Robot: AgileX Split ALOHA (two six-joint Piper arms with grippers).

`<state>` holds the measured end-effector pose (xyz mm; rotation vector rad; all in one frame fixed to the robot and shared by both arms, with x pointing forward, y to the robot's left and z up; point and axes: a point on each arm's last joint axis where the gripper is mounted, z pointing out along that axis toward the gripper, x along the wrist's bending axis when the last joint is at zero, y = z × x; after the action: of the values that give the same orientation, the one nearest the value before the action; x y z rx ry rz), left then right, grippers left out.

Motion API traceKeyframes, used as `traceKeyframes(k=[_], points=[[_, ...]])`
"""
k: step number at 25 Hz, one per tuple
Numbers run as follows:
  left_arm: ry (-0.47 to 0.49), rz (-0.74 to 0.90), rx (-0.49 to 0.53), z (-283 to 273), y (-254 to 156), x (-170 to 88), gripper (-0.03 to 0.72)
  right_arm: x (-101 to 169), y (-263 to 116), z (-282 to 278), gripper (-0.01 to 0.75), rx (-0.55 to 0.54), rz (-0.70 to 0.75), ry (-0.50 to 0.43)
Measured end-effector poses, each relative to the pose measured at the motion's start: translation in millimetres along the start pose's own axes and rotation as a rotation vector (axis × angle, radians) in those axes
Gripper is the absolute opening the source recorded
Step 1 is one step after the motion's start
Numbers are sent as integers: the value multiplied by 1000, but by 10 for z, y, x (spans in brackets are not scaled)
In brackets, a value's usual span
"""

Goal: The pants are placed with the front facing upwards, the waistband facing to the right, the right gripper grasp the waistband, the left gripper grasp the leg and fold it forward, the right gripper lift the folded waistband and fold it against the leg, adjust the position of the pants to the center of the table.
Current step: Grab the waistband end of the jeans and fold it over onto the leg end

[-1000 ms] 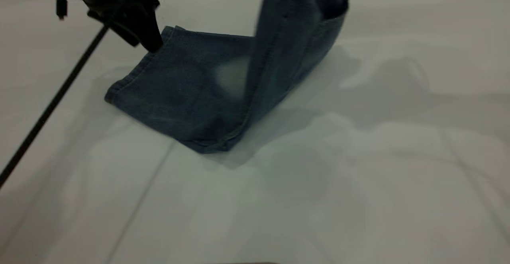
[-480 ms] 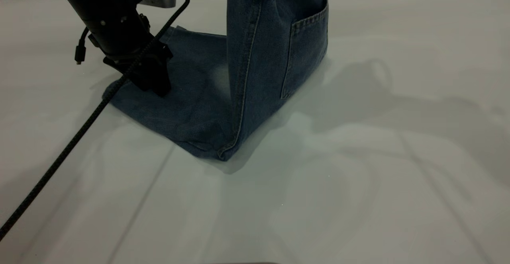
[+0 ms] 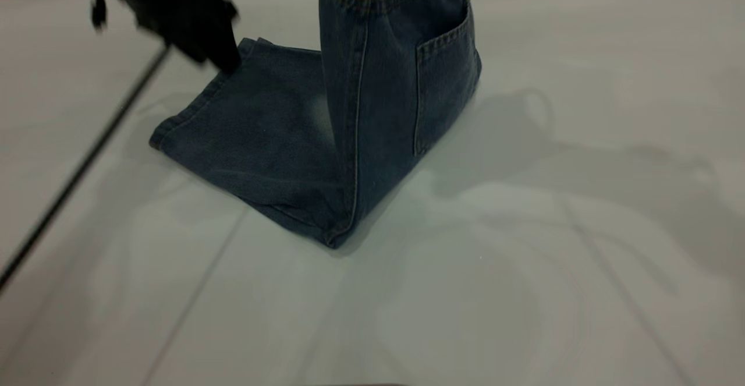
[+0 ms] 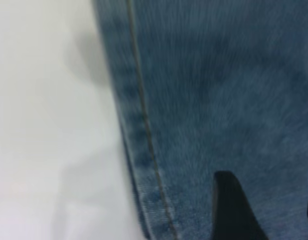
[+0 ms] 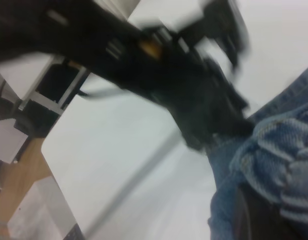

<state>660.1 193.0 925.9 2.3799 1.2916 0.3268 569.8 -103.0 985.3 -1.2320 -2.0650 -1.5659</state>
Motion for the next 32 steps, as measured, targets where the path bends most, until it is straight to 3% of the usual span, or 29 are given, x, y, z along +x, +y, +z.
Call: traceKeyframes(k=[8, 15, 20, 26, 29, 32], points=[[115, 36, -334, -1391, 390, -88, 323, -182, -84, 312, 90, 14, 25, -4], [161, 40, -499, -2172, 395, -213, 323, -142, -79, 786, 90, 23, -22, -49], [150, 40, -508, -2394, 335, -281, 323, -52, -158, 1160, 90, 39, -87, -117], [114, 42, -445, -2390, 275, -318, 323, -51, -356, 1534, 109, 84, -96, -142], [99, 30, -423, -2380, 257, -328, 323, -42, -401, 1642, 185, 97, -77, -129], [92, 23, -412, -2376, 247, -333, 323, 46, -391, 1693, 336, 115, -98, -105]])
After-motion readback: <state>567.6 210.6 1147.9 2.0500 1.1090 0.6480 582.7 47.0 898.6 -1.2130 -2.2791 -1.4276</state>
